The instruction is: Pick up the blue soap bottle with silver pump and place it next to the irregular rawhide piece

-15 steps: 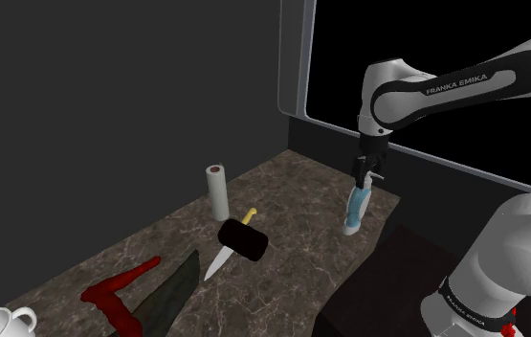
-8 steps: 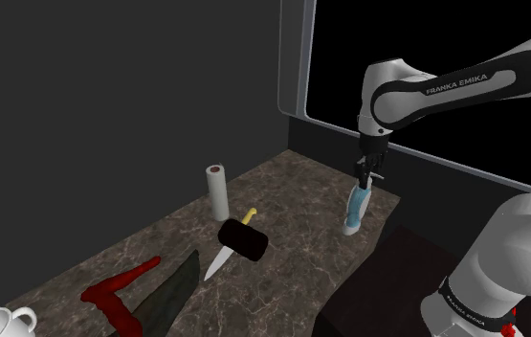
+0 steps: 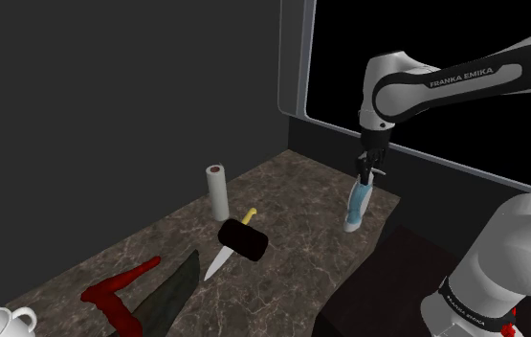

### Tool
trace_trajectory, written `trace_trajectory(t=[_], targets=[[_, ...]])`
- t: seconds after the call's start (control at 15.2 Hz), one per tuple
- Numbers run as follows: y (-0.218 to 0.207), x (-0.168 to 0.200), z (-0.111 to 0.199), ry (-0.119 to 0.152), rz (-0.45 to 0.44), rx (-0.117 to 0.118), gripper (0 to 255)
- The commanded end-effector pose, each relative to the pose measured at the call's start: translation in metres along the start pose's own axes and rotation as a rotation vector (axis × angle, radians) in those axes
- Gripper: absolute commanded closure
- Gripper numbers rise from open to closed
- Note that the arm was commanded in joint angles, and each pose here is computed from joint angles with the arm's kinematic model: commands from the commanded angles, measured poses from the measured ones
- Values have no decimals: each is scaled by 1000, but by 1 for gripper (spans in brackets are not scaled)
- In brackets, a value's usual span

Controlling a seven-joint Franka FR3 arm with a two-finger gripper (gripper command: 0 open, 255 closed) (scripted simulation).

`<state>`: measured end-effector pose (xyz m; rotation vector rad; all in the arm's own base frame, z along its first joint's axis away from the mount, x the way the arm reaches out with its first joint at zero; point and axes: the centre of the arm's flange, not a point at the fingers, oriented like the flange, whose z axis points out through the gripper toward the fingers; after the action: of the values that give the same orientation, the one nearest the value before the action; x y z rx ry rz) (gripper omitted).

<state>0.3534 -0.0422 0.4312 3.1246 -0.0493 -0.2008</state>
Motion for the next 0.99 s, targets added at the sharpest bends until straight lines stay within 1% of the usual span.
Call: trace_trajectory(t=[0.0, 0.92], targets=[[-1, -2, -11, 0, 0, 0, 255], [0, -11, -84, 0, 0, 0, 255]])
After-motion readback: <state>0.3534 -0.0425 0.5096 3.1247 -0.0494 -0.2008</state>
